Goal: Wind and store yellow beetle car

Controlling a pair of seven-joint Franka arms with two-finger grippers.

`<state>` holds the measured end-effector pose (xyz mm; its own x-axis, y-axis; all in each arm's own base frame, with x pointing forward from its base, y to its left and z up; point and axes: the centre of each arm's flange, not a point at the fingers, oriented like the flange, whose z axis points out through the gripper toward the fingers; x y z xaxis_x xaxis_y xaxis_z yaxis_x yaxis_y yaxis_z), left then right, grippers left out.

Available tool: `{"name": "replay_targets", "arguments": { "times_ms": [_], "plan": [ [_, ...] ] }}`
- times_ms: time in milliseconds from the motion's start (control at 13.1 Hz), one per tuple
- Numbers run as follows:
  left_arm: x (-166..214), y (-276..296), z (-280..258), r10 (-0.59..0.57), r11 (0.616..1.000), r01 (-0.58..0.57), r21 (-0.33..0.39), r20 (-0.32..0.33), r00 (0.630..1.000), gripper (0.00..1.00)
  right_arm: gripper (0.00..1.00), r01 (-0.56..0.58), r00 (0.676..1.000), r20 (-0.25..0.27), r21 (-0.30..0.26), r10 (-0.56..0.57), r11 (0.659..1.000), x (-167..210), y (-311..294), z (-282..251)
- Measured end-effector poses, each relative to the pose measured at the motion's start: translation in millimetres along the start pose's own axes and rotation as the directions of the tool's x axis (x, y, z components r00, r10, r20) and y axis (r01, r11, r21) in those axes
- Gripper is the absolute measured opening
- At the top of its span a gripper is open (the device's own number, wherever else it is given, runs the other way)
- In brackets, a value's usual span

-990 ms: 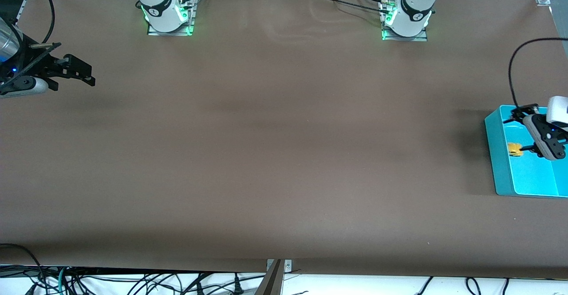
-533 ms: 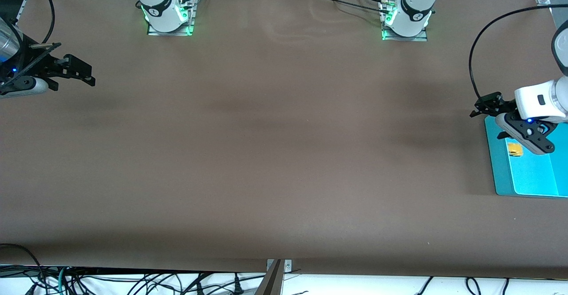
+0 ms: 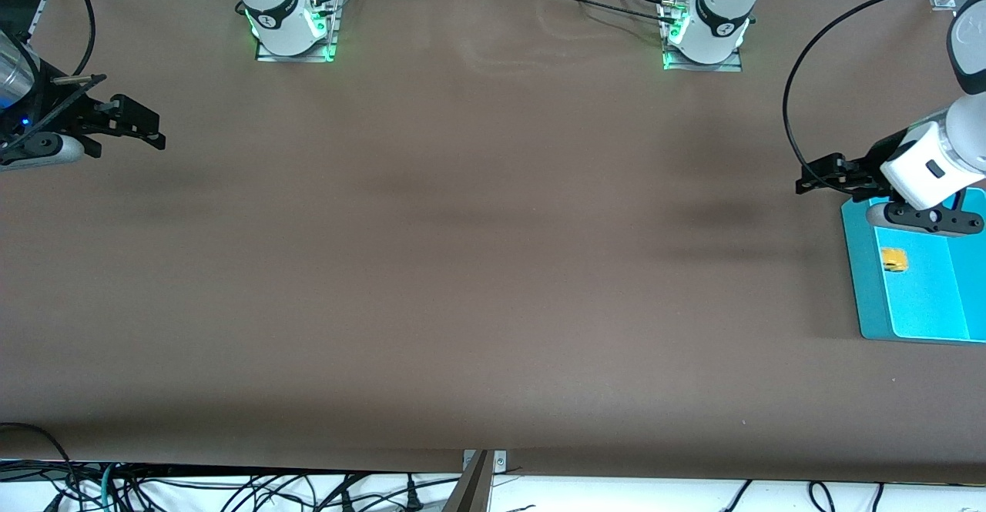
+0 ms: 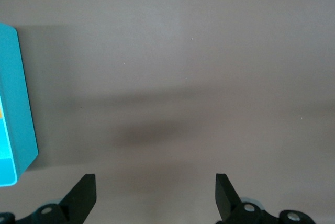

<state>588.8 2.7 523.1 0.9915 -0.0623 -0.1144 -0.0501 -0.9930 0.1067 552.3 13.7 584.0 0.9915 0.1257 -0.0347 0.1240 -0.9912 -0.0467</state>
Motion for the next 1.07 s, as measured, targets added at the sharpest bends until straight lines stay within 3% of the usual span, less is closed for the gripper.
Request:
{"name": "replay_targets", "arguments": {
  "times_ms": [305, 1066],
  "plan": [
    [1, -6, -21, -0.006, 0.999, 0.008, 0.051, -0.039, 0.999, 1.00, 1.00, 0.000, 1.000, 0.000, 0.000, 0.000, 1.000, 0, 0, 0],
    [0, -9, -30, -0.010, 0.998, 0.013, 0.054, -0.056, 0.998, 1.00, 1.00, 0.013, 1.000, 0.003, -0.027, -0.013, 1.000, 0, -4, 0]
  ]
}}
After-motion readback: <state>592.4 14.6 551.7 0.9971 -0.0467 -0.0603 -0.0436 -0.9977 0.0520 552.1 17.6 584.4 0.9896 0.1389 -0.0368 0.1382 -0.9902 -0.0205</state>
